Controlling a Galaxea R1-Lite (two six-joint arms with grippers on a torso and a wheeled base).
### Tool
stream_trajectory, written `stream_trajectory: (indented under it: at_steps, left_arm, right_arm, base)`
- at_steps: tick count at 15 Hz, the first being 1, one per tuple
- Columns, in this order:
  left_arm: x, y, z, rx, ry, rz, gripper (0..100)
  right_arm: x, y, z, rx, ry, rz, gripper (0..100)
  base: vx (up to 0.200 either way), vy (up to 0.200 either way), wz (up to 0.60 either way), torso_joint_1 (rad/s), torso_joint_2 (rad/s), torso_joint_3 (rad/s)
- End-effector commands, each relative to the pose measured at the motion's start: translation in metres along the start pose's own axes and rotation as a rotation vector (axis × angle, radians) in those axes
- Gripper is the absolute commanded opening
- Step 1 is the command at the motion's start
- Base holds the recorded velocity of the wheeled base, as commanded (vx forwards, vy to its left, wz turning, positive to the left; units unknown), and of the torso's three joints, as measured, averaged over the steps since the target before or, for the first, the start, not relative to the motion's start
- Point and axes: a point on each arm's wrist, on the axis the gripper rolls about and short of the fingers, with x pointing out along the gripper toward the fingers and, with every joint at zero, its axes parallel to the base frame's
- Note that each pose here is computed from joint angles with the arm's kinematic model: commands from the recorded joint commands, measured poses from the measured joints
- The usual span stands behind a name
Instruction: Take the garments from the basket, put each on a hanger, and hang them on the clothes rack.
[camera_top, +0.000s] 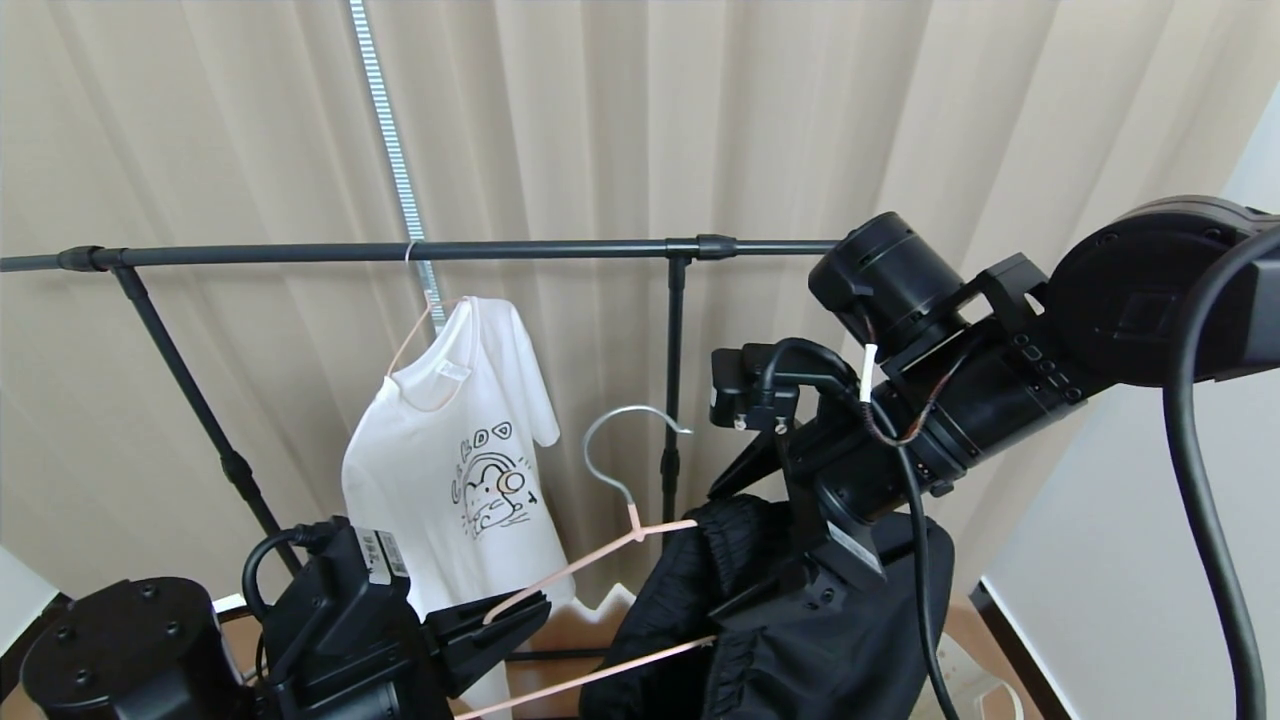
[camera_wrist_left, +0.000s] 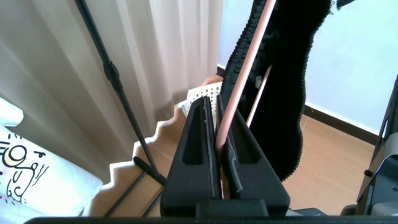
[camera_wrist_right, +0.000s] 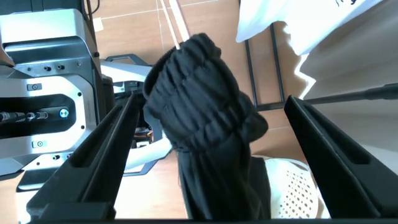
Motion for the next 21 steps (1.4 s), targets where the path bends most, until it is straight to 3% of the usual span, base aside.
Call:
stream_trajectory:
  at_steps: [1,14,15,21]
  left_arm:
    - [0.000,-0.001,0.001,0.002,-0.005,-0.002,0]
    - [0.000,0.000,0.000,-0.009,-0.001,-0.003,0]
    - [0.000,0.000,0.000,-0.009,-0.001,-0.003,100]
    - [-0.006,0.015,0.000,-0.060,-0.005,0.079,100]
  right_arm:
    - [0.001,-0.001,-0.001,0.000,-0.002,0.001,0]
    - [-0.003,0.005,-0.005,0.009,-0.006,0.000,0]
    - [-0.003,0.005,-0.004,0.008,-0.008,-0.001,0]
    - [-0.016,0.015,-0.010,0.007,-0.014,-0.012,0]
  base:
    - [0.000,0.000,0.00,0.000,0.00,0.000]
    - [0.000,0.000,0.00,0.000,0.00,0.000]
    - [0.000,0.000,0.00,0.000,0.00,0.000]
    - [0.000,0.000,0.00,0.000,0.00,0.000]
